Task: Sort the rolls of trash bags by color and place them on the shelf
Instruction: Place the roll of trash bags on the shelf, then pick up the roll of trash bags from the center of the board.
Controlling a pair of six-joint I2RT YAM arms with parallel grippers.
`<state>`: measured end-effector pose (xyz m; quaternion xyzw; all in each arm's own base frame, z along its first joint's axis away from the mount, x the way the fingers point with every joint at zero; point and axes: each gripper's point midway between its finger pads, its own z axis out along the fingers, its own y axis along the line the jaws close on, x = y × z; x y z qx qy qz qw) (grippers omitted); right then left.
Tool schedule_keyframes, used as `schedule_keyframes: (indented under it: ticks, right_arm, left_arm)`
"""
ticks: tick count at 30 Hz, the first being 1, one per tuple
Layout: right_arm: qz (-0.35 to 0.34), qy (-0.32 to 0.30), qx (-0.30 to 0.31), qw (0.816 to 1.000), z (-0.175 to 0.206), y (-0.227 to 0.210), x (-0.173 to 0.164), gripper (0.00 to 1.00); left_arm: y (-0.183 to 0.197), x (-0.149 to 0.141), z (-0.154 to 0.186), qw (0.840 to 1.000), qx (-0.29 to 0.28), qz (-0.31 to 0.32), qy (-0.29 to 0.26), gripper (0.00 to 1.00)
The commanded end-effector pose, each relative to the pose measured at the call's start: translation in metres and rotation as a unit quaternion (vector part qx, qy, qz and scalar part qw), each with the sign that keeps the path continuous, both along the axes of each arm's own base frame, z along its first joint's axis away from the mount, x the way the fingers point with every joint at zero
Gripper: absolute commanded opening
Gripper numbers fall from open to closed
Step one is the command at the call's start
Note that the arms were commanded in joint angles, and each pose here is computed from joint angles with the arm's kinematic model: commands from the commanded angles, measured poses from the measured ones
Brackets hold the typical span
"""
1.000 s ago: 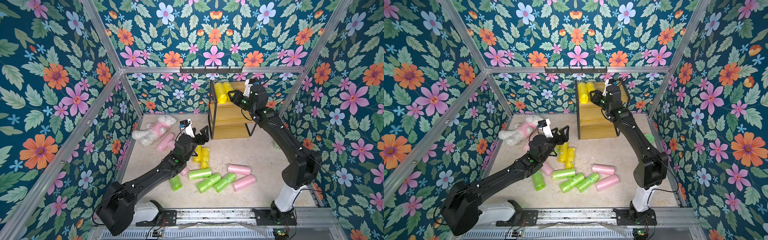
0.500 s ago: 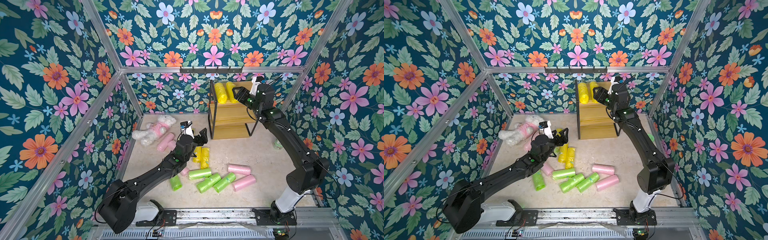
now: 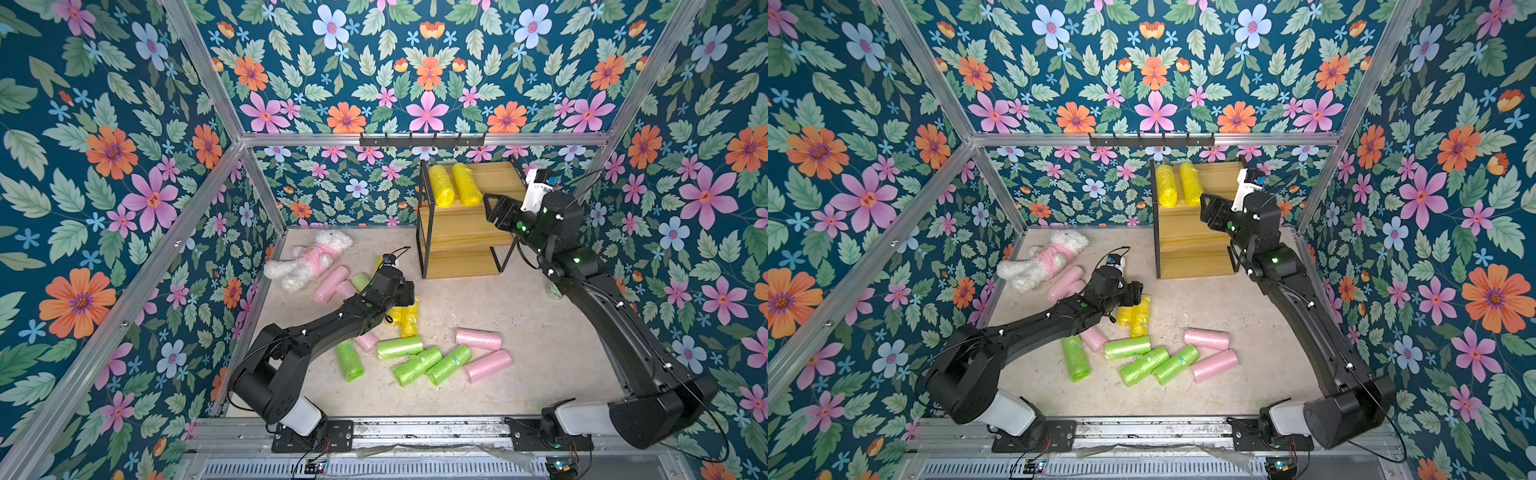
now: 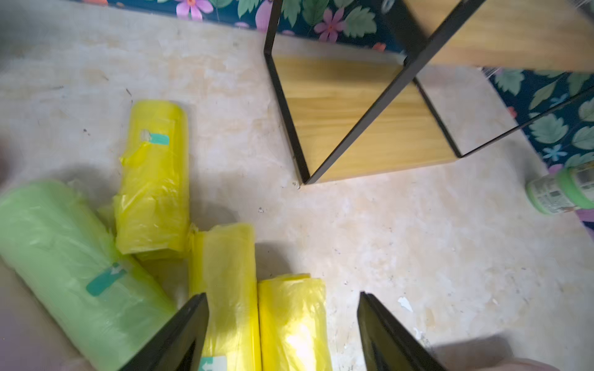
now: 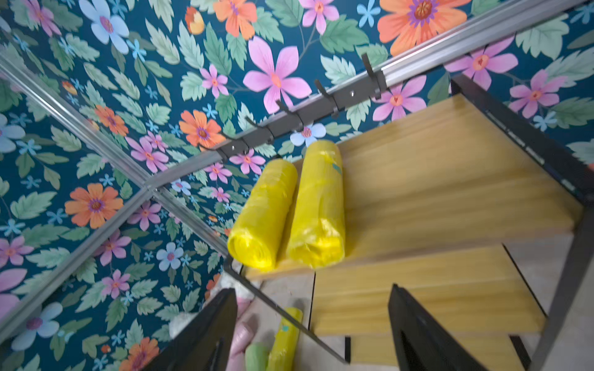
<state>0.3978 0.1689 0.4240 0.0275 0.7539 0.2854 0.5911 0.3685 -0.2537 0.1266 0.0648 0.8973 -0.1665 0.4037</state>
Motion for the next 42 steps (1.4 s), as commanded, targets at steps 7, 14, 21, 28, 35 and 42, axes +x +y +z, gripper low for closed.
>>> schedule_keyframes:
  ticks: [7, 14, 21, 28, 35, 42]
  right_arm:
    - [-0.013, 0.028, -0.027, 0.999, -0.062, -0.014, -0.035, 0.79]
    - [-0.009, 0.059, -0.028, 0.998, -0.100, -0.014, -0.039, 0.80]
    - [-0.004, 0.072, -0.025, 0.997, -0.117, -0.012, -0.037, 0.80]
    - [0.000, 0.083, -0.018, 0.996, -0.130, -0.010, -0.037, 0.80]
    - [-0.001, 0.090, -0.020, 0.996, -0.138, -0.011, -0.037, 0.80]
    - [0.000, 0.094, -0.019, 0.995, -0.143, -0.012, -0.038, 0.80]
  left_arm:
    - [-0.017, -0.005, -0.037, 0.996, 0.043, -0.046, 0.063, 0.71]
    - [-0.024, -0.013, -0.058, 0.990, 0.090, -0.054, 0.089, 0.70]
    - [-0.030, -0.023, -0.072, 0.985, 0.132, -0.059, 0.097, 0.71]
    - [-0.044, -0.028, -0.083, 0.975, 0.174, -0.084, 0.107, 0.72]
    - [-0.048, -0.026, -0.097, 0.966, 0.204, -0.099, 0.122, 0.68]
    - [-0.056, -0.011, -0.077, 0.976, 0.184, -0.087, 0.082, 0.53]
